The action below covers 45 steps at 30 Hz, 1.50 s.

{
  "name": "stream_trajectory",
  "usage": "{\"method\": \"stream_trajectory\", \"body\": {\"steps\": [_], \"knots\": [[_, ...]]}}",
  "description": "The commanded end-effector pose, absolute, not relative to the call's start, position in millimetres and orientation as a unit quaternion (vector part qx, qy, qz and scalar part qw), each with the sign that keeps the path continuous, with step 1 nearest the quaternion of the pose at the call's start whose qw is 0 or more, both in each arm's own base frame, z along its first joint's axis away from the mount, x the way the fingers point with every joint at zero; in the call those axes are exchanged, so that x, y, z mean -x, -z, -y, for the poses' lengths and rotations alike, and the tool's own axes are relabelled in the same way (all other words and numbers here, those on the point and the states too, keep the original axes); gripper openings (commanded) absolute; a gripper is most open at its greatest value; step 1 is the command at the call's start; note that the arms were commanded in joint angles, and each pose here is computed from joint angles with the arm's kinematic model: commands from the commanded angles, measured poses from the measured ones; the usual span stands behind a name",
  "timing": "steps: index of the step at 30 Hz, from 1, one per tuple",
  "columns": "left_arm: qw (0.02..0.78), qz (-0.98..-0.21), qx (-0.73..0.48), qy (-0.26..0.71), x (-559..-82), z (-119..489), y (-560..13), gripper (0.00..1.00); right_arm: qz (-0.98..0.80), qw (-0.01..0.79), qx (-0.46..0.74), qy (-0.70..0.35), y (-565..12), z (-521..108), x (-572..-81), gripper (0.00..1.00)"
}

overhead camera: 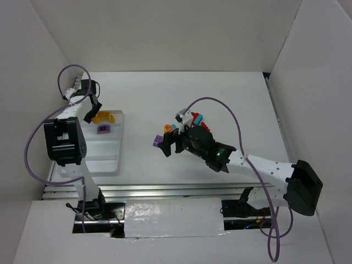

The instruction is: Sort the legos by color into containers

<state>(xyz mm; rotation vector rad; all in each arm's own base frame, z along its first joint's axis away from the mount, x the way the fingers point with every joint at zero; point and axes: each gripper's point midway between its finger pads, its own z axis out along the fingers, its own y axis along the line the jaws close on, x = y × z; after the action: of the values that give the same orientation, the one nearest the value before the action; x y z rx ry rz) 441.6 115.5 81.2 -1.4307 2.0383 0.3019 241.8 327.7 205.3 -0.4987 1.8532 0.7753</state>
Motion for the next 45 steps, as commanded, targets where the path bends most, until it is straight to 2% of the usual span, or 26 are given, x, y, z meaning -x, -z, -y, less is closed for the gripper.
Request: {"method": "stream_trajectory", "body": {"steps": [1,4,8,10,15,17,18,19,21,23,24,28,38,40,41,43,44,45], "knots": [[0.336,-0.74,0.569,-0.123,-441,-133,-92,0.76,-0.758,0.516,0.206,-0.343,-220,-338,-244,1.0],[0.34,-0.733,0.577,-0.123,-436,-134,-96,0.99,-0.767,0.509,0.205,-0.334,-213,-341,-248,0.99],[0.348,-0.731,0.578,-0.106,-437,-129,-116,0.99,-0.804,0.493,0.156,-0.294,-198,-333,-271,1.0],[0.361,-0.741,0.56,-0.082,-438,-118,-132,1.0,-0.84,0.46,0.111,-0.265,-171,-325,-293,1.0],[0.432,-0.764,0.479,-0.003,-419,-66,-221,1.0,-0.884,0.421,0.085,-0.186,-131,-316,-326,0.99],[0.457,-0.774,0.433,0.068,-397,-35,-246,1.0,-0.881,0.425,0.092,-0.184,-136,-323,-339,0.96],[0.47,-0.771,0.419,0.096,-392,-24,-255,0.99,-0.89,0.409,0.106,-0.172,-121,-325,-341,0.95],[0.48,-0.772,0.393,0.136,-373,-9,-263,1.0,-0.889,0.41,0.108,-0.171,-124,-330,-349,0.9],[0.5,-0.773,0.355,0.165,-350,4,-276,1.0,-0.899,0.4,0.113,-0.138,-106,-328,-361,0.85],[0.499,-0.79,0.307,0.182,-335,18,-280,1.0,-0.906,0.392,0.122,-0.106,-95,-328,-375,0.89],[0.5,-0.795,0.287,0.188,-326,23,-283,0.99,-0.907,0.39,0.128,-0.097,-91,-327,-380,0.99],[0.482,-0.834,0.198,0.183,-303,36,-275,0.99,-0.911,0.377,0.156,-0.063,-77,-329,-398,1.0],[0.434,-0.867,0.156,0.191,-292,47,-221,1.0,-0.914,0.362,0.169,-0.07,-61,-327,-407,0.99],[0.431,-0.868,0.152,0.192,-292,48,-220,1.0,-0.917,0.348,0.178,-0.08,-52,-329,-402,0.96],[0.434,-0.867,0.15,0.193,-293,48,-222,0.99,-0.918,0.345,0.179,-0.079,-51,-328,-403,0.86],[0.435,-0.867,0.153,0.19,-292,47,-221,0.99,-0.92,0.341,0.178,-0.077,-45,-327,-402,0.73],[0.437,-0.865,0.152,0.192,-292,47,-222,1.0,-0.921,0.339,0.178,-0.075,-43,-325,-401,0.62],[0.436,-0.865,0.152,0.195,-292,48,-222,1.0,-0.919,0.343,0.178,-0.079,-45,-327,-401,0.58]]}}
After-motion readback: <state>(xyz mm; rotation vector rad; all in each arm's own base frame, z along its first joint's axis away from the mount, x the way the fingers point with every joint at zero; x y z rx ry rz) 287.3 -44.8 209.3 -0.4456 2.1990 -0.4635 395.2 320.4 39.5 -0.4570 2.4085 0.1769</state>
